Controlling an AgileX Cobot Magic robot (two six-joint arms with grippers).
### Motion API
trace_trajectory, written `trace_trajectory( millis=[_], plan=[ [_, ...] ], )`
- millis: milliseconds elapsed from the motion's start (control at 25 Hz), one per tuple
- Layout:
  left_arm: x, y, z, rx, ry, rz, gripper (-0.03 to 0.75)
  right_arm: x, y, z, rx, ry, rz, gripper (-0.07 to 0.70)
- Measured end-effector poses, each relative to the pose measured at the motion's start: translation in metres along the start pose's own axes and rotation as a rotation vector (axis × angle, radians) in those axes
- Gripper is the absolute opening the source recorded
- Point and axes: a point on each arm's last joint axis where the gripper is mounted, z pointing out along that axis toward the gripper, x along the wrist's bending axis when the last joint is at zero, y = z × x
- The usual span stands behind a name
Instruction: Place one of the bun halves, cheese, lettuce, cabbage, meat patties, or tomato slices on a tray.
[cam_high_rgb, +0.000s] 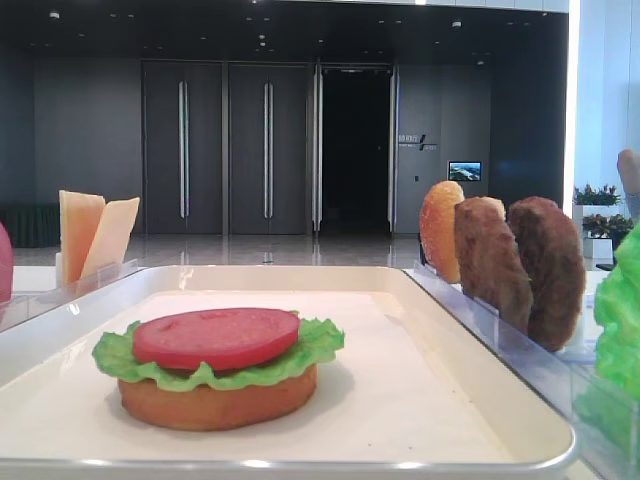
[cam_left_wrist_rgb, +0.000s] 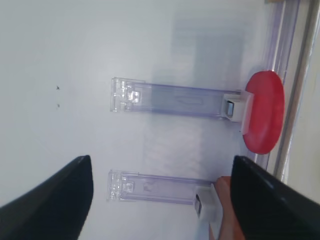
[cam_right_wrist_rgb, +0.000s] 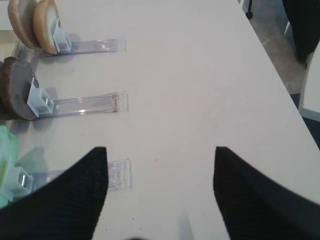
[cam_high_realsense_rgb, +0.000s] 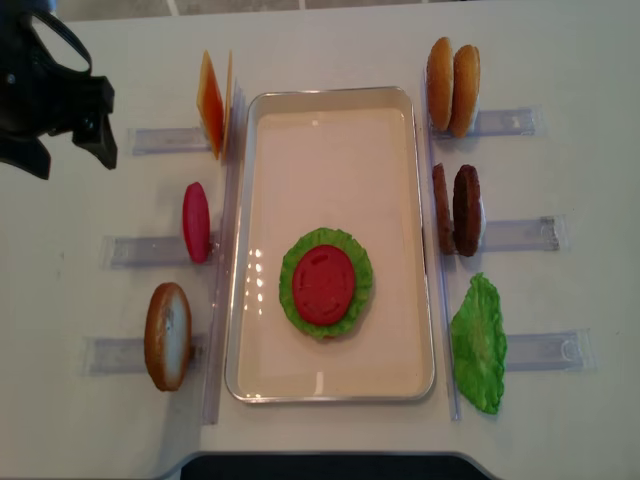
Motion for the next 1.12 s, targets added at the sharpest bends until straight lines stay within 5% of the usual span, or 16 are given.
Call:
trace_trajectory(
  millis=[320, 760, 1120],
  plan=[
    [0.007, -0.02, -0.019, -0.048, -0.016, 0.015, 0.657, 0.0, 0.0, 0.0, 0.0, 0.0, 0.0, 0.464],
    [0.017, -0.12, -0.045, -0.15, -0.08, 0.055, 0.657, 0.0, 0.0, 0.0, 0.0, 0.0, 0.0, 0.464],
    [0.028, -0.208, -0.033, -0.277, -0.088, 0.082, 0.657, 0.0, 0.0, 0.0, 0.0, 0.0, 0.0, 0.464]
  ],
)
